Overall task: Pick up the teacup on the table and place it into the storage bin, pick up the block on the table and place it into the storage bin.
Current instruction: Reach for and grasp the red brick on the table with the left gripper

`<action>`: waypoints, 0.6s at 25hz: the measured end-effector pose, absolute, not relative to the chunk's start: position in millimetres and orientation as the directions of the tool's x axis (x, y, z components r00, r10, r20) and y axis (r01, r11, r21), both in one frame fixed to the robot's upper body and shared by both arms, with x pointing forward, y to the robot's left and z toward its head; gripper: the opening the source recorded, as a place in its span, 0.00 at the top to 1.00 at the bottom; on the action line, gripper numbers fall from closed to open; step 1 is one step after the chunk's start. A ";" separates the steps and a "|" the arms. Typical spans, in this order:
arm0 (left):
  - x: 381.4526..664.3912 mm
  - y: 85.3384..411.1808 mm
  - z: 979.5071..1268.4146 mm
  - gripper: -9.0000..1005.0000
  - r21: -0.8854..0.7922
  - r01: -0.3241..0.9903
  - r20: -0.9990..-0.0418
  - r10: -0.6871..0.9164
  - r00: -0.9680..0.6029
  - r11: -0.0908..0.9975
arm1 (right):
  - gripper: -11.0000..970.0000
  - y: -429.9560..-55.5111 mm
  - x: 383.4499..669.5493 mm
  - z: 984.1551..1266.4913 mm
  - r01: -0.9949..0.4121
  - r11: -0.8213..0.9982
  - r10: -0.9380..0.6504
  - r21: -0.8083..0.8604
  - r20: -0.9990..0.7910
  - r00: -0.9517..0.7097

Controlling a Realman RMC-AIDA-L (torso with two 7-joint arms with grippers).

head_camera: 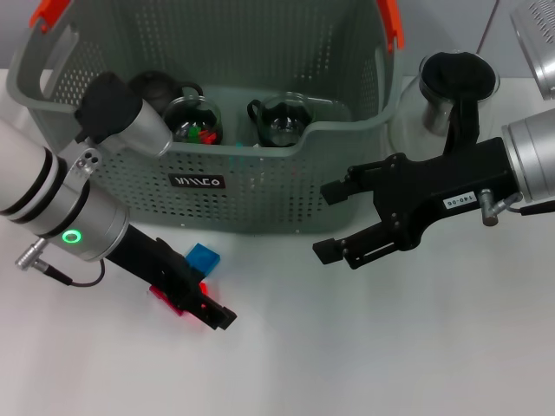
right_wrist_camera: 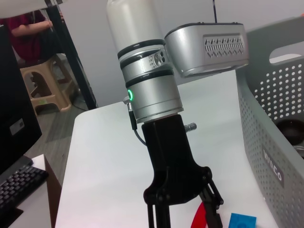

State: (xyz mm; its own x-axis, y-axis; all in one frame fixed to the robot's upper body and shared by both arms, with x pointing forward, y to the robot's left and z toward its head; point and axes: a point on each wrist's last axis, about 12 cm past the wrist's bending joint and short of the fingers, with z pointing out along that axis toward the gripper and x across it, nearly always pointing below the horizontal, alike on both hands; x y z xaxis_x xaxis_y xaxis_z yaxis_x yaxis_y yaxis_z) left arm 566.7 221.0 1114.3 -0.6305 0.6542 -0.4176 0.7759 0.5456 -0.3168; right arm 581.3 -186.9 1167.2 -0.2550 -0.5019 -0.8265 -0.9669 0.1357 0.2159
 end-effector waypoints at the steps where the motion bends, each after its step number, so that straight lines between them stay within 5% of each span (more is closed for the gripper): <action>1: 566.8 221.2 1113.5 0.10 -0.317 0.774 -0.417 0.652 -0.633 0.549 | 0.02 -187.2 581.5 1167.3 -0.967 0.136 -0.501 0.214 -0.827 -0.254; 15: 569.1 220.0 1108.2 0.11 -0.302 0.768 -0.408 0.652 -0.639 0.564 | 0.02 -191.2 582.6 1166.9 -0.967 0.145 -0.490 0.212 -0.834 -0.256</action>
